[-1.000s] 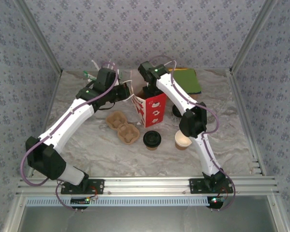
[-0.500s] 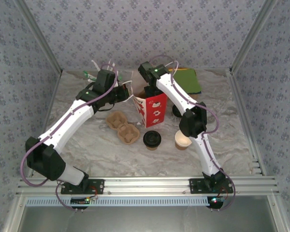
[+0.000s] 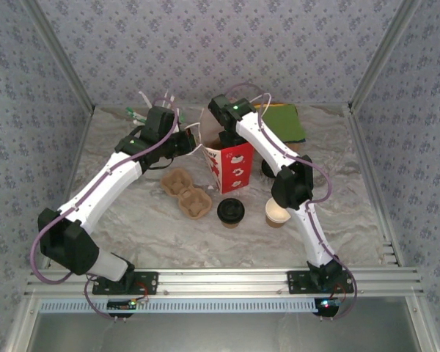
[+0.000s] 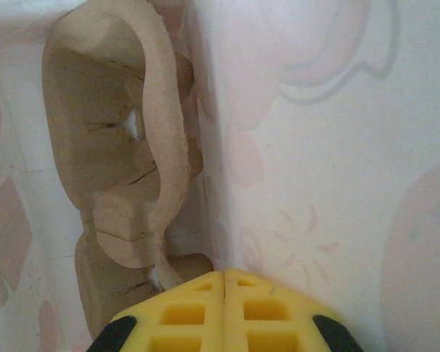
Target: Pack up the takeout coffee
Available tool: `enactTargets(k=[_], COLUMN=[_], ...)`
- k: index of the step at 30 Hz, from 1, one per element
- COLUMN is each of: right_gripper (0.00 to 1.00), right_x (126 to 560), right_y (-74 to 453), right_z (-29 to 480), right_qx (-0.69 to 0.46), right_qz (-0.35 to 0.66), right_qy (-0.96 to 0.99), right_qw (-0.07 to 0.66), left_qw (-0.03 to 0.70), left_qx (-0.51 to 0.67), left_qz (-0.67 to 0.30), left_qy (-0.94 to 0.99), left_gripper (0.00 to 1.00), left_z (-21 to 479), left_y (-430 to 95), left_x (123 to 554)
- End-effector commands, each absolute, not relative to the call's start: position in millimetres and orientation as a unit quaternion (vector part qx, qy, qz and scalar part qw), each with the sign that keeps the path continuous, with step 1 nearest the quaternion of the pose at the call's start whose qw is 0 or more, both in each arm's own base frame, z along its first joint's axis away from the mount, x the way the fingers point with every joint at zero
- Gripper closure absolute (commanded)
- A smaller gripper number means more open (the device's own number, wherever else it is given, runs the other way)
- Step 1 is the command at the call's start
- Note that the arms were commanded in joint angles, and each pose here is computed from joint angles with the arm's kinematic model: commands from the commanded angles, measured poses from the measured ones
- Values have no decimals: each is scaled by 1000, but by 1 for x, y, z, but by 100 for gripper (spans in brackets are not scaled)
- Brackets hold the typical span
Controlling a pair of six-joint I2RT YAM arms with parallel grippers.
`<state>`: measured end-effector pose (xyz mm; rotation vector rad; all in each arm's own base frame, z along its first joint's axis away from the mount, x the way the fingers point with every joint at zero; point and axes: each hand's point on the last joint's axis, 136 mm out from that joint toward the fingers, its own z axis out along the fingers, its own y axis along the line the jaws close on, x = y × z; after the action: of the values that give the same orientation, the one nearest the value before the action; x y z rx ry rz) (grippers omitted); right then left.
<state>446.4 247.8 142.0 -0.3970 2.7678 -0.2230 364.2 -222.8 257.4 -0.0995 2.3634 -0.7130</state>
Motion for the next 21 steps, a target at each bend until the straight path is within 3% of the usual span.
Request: enactTargets(k=[1, 21], right_gripper=[100, 100], right_x=[445, 453], right_y=[236, 226], right_z=[140, 138], right_qx=[-140, -134], right_qz=[-110, -144], right_qy=[971, 965], right_qw=[161, 173], left_qw=[339, 335], left_qx=[-41, -40], left_qz=[-281, -285], left_qy=[897, 897], left_gripper=[100, 100], left_z=[268, 266], left_y=[-219, -221], left_x=[361, 362])
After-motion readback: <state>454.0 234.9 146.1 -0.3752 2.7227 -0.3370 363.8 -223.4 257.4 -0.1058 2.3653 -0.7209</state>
